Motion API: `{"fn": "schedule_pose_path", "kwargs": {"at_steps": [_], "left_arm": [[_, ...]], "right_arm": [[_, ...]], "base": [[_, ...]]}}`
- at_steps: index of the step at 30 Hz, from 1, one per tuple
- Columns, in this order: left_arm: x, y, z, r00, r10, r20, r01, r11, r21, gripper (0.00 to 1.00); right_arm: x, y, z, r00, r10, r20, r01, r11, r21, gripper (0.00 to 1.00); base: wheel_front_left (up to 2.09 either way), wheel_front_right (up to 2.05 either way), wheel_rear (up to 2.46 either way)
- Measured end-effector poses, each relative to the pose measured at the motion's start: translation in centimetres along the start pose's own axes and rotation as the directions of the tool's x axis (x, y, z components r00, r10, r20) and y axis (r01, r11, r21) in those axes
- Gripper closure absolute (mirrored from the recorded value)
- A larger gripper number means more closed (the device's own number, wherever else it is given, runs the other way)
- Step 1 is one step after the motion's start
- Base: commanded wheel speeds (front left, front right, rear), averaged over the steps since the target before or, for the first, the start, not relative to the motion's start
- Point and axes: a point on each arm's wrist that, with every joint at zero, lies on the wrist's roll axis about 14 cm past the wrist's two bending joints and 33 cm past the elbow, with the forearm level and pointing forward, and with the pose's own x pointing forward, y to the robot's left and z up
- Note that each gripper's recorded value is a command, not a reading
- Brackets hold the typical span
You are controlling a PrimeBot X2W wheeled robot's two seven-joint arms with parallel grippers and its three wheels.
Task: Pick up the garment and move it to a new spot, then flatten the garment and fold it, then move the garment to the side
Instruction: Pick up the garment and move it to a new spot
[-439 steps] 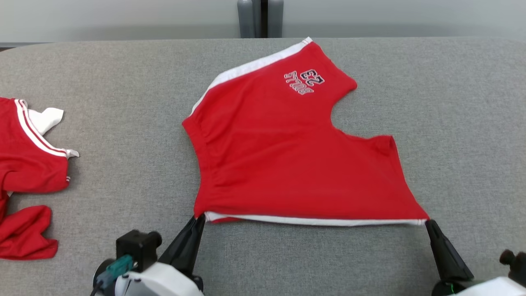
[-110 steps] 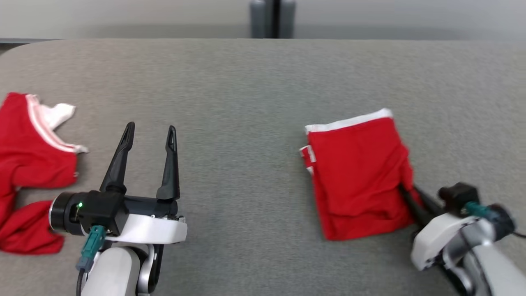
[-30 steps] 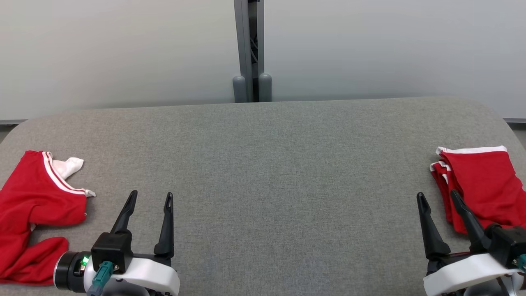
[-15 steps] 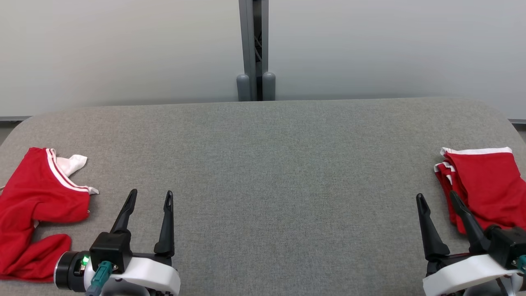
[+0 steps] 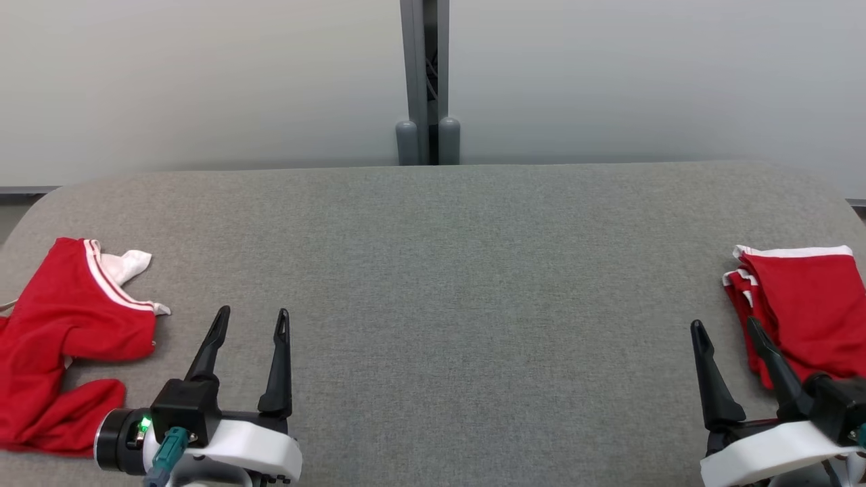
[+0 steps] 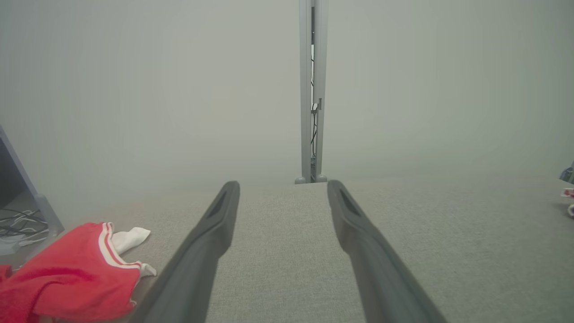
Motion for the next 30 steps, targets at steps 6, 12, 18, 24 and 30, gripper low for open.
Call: {"fn": "schedule_pose_path", "kwargs": {"at_steps": [6, 12, 18, 24, 30], "left_arm": [[-0.8, 2.5, 1.3, 0.996, 0.082, 0.047, -0.082, 0.997, -0.007, 0.00], [-3.5, 7.5, 2.5, 0.967, 0.239, 0.087, -0.240, 0.971, 0.009, 0.00], [-7.8, 12.1, 2.8, 0.915, 0.392, 0.095, -0.396, 0.918, 0.029, 0.00], [-10.5, 14.1, 3.4, 0.877, 0.469, 0.108, -0.474, 0.880, 0.027, 0.00], [-11.4, 14.6, 3.7, 0.862, 0.494, 0.115, -0.499, 0.866, 0.021, 0.00]], "right_arm": [[1.3, 3.0, -0.4, 0.996, 0.093, -0.012, -0.093, 0.996, 0.005, 0.00], [3.2, 7.7, -0.9, 0.972, 0.234, -0.025, -0.233, 0.972, 0.023, 0.00], [4.0, 12.7, -1.9, 0.927, 0.371, -0.046, -0.369, 0.928, 0.054, 0.00], [4.3, 15.8, -2.5, 0.892, 0.449, -0.057, -0.444, 0.893, 0.075, 0.00], [4.4, 16.9, -2.5, 0.878, 0.476, -0.054, -0.471, 0.878, 0.080, 0.00]], "base": [[0.00, 0.00, 0.00], [0.00, 0.00, 0.00], [0.00, 0.00, 0.00], [0.00, 0.00, 0.00], [0.00, 0.00, 0.00]]}}
